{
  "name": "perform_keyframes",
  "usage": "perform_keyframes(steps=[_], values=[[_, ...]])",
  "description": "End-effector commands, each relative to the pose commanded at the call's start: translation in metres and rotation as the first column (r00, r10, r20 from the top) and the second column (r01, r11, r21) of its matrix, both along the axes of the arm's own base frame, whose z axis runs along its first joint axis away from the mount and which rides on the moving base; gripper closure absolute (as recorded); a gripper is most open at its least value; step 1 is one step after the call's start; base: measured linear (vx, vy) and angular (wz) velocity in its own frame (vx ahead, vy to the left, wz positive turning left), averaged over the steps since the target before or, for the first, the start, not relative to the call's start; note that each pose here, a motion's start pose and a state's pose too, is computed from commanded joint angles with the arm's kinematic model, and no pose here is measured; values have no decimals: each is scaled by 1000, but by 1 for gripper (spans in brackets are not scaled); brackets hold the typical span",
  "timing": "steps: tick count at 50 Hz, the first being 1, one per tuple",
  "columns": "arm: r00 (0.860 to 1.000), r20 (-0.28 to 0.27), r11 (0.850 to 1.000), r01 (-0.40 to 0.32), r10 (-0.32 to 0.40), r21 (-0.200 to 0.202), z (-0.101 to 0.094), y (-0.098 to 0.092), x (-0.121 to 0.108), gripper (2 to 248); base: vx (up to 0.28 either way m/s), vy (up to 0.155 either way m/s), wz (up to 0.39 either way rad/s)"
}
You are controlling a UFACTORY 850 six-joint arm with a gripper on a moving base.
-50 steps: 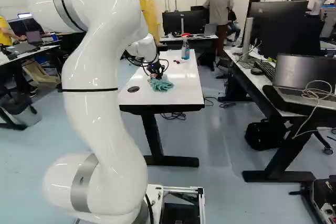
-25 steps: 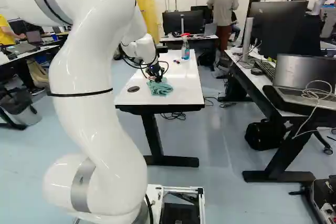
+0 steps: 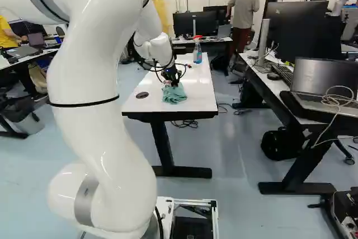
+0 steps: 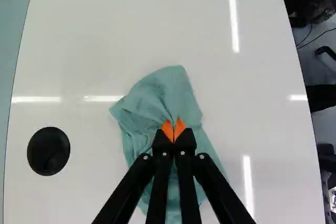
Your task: Clean the table with the green towel
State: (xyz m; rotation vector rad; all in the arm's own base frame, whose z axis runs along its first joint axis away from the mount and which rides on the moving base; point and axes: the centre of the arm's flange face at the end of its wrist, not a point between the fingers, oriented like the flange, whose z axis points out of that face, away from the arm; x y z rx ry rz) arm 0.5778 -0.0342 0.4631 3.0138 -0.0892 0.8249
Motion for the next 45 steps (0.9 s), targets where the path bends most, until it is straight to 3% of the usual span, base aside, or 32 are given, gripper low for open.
perform_keyframes(steps=[21,45], values=[[999,46,1000,0,0,-3,27,1,-9,228,0,0,0],[999,44,1000,-3,3,-3,28,2,-12,228,0,0,0]])
